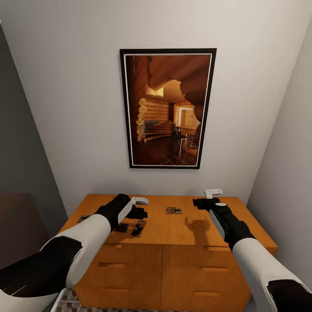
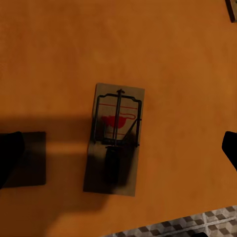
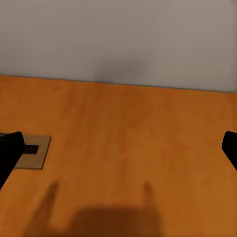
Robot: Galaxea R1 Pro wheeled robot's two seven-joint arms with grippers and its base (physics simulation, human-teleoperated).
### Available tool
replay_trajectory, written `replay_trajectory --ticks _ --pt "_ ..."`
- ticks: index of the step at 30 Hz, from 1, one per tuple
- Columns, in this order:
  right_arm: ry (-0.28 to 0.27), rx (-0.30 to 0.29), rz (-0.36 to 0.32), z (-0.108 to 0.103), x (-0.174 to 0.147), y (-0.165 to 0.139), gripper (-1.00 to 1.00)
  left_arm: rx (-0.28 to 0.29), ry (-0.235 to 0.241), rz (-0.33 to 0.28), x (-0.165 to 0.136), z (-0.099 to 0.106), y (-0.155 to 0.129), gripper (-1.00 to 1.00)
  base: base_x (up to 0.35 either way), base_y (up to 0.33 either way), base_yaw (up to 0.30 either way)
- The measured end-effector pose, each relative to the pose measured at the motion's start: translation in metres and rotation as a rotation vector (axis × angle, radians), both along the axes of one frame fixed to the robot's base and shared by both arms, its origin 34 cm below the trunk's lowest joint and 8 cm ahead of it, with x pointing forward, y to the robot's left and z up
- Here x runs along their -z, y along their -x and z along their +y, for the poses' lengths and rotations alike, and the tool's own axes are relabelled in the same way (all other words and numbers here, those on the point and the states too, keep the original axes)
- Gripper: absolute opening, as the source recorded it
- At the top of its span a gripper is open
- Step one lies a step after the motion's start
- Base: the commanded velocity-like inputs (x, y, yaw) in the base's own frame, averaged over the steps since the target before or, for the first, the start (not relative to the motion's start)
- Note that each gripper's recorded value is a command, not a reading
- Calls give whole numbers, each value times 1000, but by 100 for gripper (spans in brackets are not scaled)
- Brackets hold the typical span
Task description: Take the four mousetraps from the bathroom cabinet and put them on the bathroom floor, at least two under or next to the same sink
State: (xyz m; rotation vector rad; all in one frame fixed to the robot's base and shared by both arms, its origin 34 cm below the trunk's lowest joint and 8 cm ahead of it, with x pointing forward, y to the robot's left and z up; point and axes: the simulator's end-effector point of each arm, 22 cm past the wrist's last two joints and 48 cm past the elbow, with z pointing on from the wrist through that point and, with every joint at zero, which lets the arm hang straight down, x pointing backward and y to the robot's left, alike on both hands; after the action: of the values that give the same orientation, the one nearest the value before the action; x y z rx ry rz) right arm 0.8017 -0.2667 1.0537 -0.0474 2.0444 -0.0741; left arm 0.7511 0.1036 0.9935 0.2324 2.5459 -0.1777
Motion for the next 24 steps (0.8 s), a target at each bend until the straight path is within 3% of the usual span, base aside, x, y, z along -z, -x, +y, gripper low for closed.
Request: replay_trajectory --ticks 24 --pt "-5 1 -36 -1 -7 -3 100 1 -2 0 0 0 0 100 0 0 0"
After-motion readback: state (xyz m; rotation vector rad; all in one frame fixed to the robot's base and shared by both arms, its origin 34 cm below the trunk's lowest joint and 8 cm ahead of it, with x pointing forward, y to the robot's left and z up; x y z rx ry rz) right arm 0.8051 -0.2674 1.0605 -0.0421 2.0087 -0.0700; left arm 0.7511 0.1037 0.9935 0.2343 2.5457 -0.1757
